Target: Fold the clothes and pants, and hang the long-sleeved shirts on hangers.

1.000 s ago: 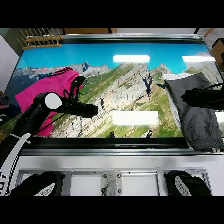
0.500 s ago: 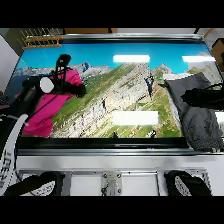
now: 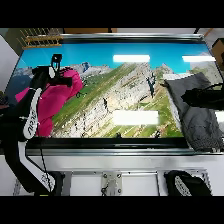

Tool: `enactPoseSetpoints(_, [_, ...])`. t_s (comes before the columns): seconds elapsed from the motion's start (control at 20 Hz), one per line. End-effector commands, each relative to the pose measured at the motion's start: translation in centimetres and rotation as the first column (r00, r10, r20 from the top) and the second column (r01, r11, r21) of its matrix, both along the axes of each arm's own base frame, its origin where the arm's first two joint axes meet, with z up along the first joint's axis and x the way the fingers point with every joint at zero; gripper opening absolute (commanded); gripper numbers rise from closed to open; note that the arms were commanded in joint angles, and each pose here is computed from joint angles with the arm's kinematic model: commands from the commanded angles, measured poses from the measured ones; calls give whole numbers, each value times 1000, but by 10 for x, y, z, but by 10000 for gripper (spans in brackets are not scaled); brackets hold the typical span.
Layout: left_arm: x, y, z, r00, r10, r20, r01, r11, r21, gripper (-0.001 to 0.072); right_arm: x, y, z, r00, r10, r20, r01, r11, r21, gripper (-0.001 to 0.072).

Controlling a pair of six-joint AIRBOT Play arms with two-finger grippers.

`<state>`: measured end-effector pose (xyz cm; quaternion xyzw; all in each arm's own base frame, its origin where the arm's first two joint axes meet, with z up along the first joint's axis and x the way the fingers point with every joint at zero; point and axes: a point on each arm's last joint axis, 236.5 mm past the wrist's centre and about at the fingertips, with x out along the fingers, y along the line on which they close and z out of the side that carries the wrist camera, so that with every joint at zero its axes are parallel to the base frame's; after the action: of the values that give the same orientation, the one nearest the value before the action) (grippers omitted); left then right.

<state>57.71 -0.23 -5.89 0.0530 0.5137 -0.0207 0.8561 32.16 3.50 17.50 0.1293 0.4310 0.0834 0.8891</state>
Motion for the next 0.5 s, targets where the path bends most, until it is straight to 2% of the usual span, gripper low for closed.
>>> enactPoseSetpoints(0.0, [9, -4, -32, 997, 48, -68, -53, 996, -71, 616, 0, 0, 0, 1000, 1, 0, -1, 1000, 0, 33])
enactPoseSetpoints(0.05, [9, -5, -30, 994, 80, -76, -87, 992, -92, 337, 0, 0, 0, 1000, 1, -1, -1, 1000, 1, 33])
enactPoseSetpoints(0.1, [8, -6, -26, 993, 87, -82, -95, 991, -98, 21, 0, 0, 0, 1000, 1, -1, -1, 1000, 0, 33])
enactPoseSetpoints(0.25, [3, -20, 22, 994, 83, -65, -90, 988, -124, 3, 0, 0, 0, 1000, 1, 0, -1, 1000, 0, 33])
enactPoseSetpoints(0.35, [-17, -53, 76, 999, 21, -40, -26, 991, -128, 3, 0, 0, 0, 1000, 1, -1, -1, 1000, 0, 33])
enactPoseSetpoints(0.45, [-61, -101, 118, 996, -79, -37, 74, 989, -129, 4, 0, 0, 0, 1000, 1, -1, -1, 1000, 1, 33])
